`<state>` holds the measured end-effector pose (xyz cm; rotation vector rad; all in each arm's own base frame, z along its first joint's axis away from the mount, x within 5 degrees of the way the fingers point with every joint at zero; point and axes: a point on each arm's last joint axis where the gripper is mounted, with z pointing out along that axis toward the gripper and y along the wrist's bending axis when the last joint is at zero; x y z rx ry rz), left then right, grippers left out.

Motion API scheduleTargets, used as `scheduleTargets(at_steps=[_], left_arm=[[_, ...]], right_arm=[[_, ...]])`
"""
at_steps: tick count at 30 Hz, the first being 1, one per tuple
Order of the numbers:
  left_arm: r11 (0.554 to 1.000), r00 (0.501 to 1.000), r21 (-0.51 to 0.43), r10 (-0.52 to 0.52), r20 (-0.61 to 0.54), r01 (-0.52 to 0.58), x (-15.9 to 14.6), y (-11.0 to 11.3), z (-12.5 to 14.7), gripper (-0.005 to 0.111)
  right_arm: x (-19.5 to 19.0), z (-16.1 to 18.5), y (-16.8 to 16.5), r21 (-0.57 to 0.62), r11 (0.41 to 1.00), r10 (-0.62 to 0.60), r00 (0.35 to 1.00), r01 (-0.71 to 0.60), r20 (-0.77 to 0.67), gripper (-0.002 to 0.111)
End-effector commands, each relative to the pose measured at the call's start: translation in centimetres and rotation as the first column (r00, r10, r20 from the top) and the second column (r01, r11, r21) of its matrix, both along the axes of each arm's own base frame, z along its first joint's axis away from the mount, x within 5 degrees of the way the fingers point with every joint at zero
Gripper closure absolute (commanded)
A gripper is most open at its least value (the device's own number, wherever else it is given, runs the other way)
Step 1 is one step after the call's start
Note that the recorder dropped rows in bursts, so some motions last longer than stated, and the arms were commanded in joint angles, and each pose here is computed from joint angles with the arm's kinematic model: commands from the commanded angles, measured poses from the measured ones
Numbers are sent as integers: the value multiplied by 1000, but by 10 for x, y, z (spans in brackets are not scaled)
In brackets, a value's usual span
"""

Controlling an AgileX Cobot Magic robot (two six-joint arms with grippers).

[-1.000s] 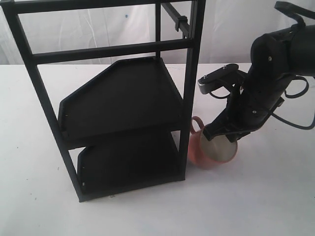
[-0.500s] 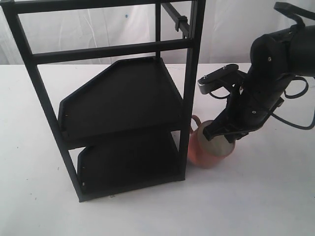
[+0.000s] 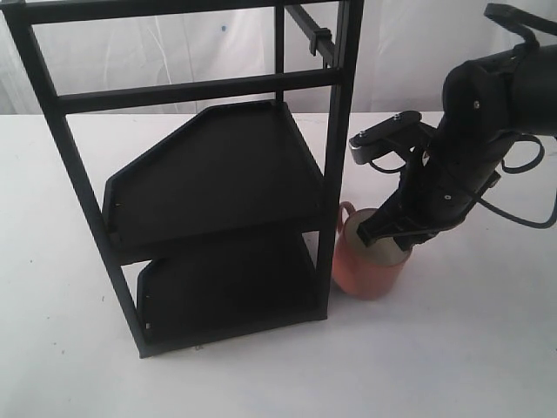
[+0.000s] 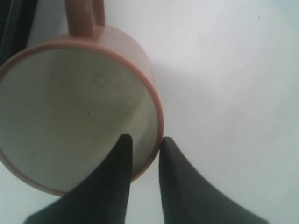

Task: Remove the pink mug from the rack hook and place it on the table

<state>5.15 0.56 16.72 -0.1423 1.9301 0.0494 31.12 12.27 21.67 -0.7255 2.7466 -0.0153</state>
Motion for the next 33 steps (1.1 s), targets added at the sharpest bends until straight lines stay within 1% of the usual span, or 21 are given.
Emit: scheduleTargets(at_steps=[1,6,11,15,17,20,24,28,31,33], left_arm=[[1000,1000,-1,-6,1,6,0,0,-1,107],[1000,1000,-1,-6,1,6,0,0,-1,107],[1000,1000,-1,-6,1,6,0,0,-1,107],[1000,1000,-1,-6,1,6,0,0,-1,107],[1000,1000,-1,-6,1,6,0,0,-1,107],[1000,1000,-1,-6,1,6,0,0,-1,107],[1000,1000,-1,-6,1,6,0,0,-1,107],[1000,1000,-1,-6,1,6,0,0,-1,107],[1000,1000,-1,-6,1,6,0,0,-1,107],[1000,1000,-1,-6,1,6,0,0,-1,107]], right_arm=[[1,1,0,2,1000,-5,1000,5,6,88],[1,2,0,14,999,-41,999,40,5,85],[1,2,0,17,999,-47,999,47,8,82],[1,4,0,19,999,-47,999,47,12,76],[0,6,-1,24,999,-47,999,46,23,76],[0,21,0,49,997,-67,996,64,60,76],[-2,50,-2,77,995,-71,990,62,120,76],[-9,71,-5,105,993,-75,982,57,176,76],[-12,79,-7,101,994,-69,976,49,209,77],[-10,79,-9,85,995,-61,972,43,229,79]])
